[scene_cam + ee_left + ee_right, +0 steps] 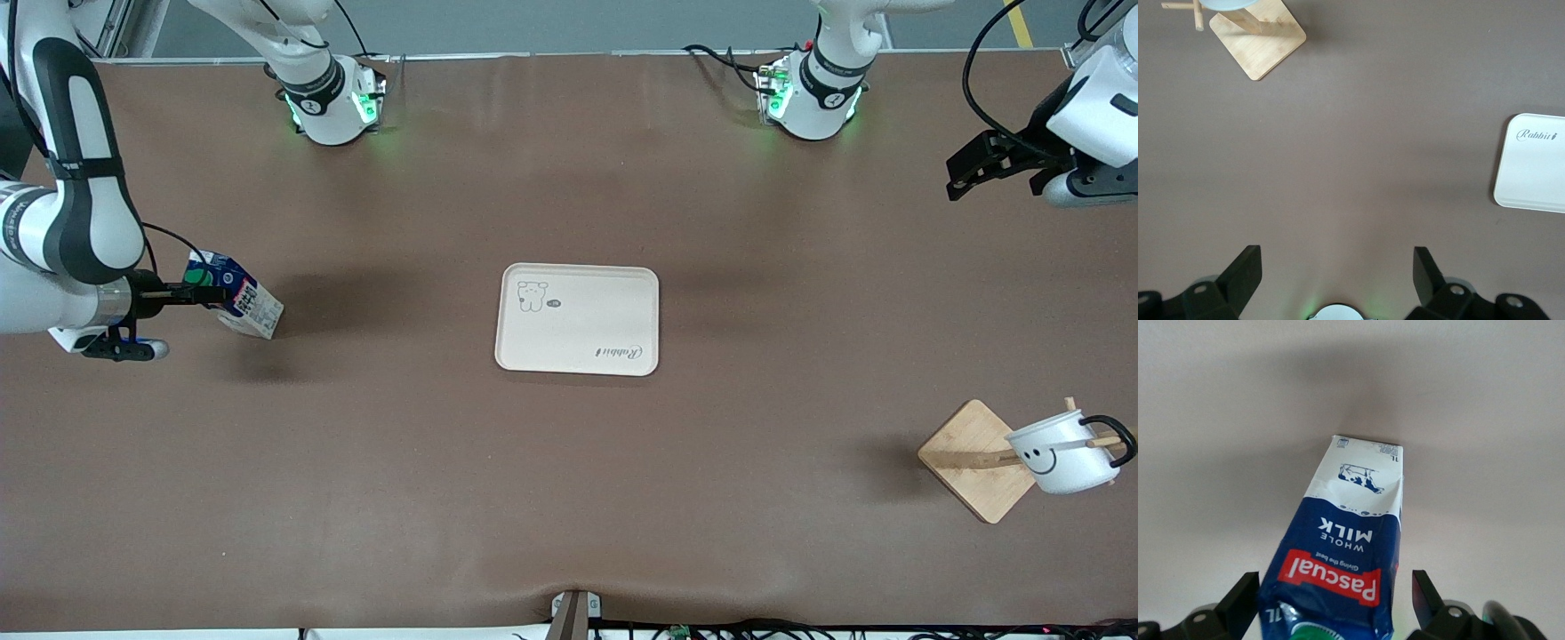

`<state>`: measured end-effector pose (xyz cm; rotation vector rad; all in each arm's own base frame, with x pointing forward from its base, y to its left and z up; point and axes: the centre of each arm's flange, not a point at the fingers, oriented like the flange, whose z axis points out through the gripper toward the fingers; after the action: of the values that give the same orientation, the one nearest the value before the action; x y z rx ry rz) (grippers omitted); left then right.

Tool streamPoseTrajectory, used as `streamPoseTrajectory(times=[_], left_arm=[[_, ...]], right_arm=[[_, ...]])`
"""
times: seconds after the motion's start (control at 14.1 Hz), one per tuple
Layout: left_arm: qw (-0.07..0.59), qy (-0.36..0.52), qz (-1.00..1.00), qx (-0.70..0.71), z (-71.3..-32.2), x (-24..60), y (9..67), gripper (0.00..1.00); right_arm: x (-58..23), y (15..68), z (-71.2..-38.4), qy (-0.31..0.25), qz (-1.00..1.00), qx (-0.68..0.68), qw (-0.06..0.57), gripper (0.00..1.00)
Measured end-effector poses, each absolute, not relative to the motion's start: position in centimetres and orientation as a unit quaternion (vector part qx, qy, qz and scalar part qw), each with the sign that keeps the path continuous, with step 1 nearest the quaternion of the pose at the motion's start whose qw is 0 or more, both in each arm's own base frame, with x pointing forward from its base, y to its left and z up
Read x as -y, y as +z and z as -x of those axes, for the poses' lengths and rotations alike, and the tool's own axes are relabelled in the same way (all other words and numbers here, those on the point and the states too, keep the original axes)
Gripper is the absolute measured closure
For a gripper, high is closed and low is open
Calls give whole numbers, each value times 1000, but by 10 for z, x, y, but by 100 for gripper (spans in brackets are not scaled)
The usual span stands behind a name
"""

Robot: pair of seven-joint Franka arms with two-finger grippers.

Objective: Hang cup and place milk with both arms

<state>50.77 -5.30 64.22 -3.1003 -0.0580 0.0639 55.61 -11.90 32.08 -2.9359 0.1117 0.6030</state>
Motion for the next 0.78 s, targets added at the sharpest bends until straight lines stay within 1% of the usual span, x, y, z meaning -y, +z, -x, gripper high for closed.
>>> streamPoseTrajectory(times=[0.21,0.35,0.64,0.78], left_arm=[[20,22,999,19,-508,53,642,0],[20,23,999,20,-508,52,641,0],[20,24,999,20,-508,52,640,0],[20,24,999,20,-508,52,640,0]], right_arm=[[121,355,-572,186,980,-34,69,0],[123,392,-591,147,987,-32,64,0],[113,498,-625,58,997,-13,48,0],[98,549,-632,28,999,3,41,0]])
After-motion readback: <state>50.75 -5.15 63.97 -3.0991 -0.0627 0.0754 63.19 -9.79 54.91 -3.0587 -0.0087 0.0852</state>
